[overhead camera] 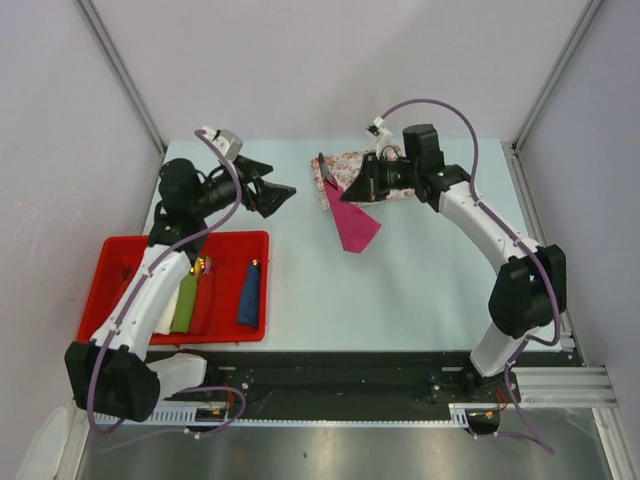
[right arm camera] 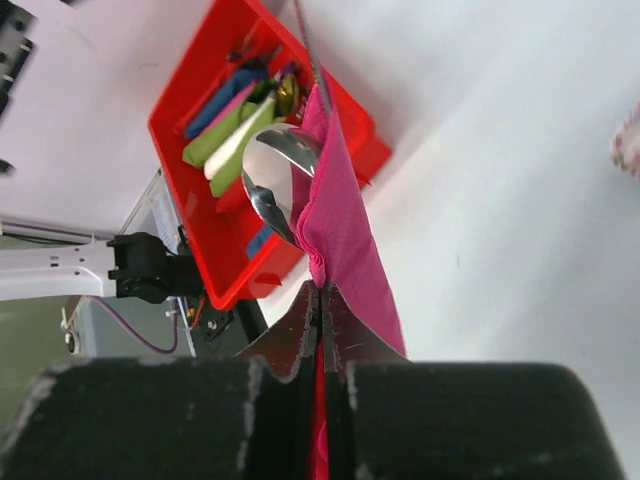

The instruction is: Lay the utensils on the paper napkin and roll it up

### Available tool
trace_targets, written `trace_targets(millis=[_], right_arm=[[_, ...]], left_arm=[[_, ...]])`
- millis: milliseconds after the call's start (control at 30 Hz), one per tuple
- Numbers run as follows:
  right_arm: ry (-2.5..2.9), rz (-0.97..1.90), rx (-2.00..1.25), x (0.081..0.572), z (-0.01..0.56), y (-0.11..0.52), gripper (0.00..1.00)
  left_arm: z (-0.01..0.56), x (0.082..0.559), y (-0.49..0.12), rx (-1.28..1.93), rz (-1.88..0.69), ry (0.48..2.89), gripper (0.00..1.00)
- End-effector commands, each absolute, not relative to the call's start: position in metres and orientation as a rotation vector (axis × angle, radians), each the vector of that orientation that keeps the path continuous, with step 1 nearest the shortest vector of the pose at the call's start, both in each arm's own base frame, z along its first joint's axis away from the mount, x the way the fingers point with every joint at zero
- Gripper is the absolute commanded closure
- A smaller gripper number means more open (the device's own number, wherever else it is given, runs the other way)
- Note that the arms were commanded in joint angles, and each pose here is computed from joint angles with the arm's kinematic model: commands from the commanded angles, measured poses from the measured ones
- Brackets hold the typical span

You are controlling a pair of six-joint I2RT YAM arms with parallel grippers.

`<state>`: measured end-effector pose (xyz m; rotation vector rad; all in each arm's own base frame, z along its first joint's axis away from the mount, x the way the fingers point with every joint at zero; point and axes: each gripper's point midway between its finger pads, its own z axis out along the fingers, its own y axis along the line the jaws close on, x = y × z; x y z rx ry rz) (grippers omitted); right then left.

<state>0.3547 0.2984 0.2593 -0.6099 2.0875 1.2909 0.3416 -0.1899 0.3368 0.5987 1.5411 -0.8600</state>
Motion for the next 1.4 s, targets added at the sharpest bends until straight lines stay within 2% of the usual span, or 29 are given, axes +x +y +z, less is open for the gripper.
trace_targets(millis=[0, 133, 433, 600, 833, 1100, 1367], right_arm=[[1.828, 1.281, -0.766, 0.331, 0.343, 0.301, 1.0], [1.726, 1.25, -0.836, 0.315, 0.372, 0.301, 1.0], [1.508, 1.177, -0.973, 0.274, 0.417, 0.301, 1.0], [1.414, 1.139, -1.047, 0.252, 0.429, 0.304, 1.0], [1.274, 1.089, -1.163, 0.22, 0.437, 0.313, 1.0], [1.212, 1.08, -1.21, 0.206, 0.437, 0.322, 1.0], [1.206, 1.07, -1.216, 0.205, 0.434, 0.328, 1.0]], left_arm=[[0.331, 0.298, -0.197, 0.766, -1.022, 1.506, 0.0], [0.347, 0.273, -0.203, 0.815, -1.08, 1.324, 0.02], [0.351, 0.234, -0.23, 0.959, -1.194, 1.138, 0.09], [0.351, 0.22, -0.245, 0.979, -1.281, 1.106, 0.1], [0.36, 0.198, -0.264, 1.032, -1.354, 1.037, 0.18], [0.374, 0.192, -0.266, 1.017, -1.373, 1.01, 0.28], [0.393, 0.193, -0.269, 0.998, -1.396, 0.994, 0.32]])
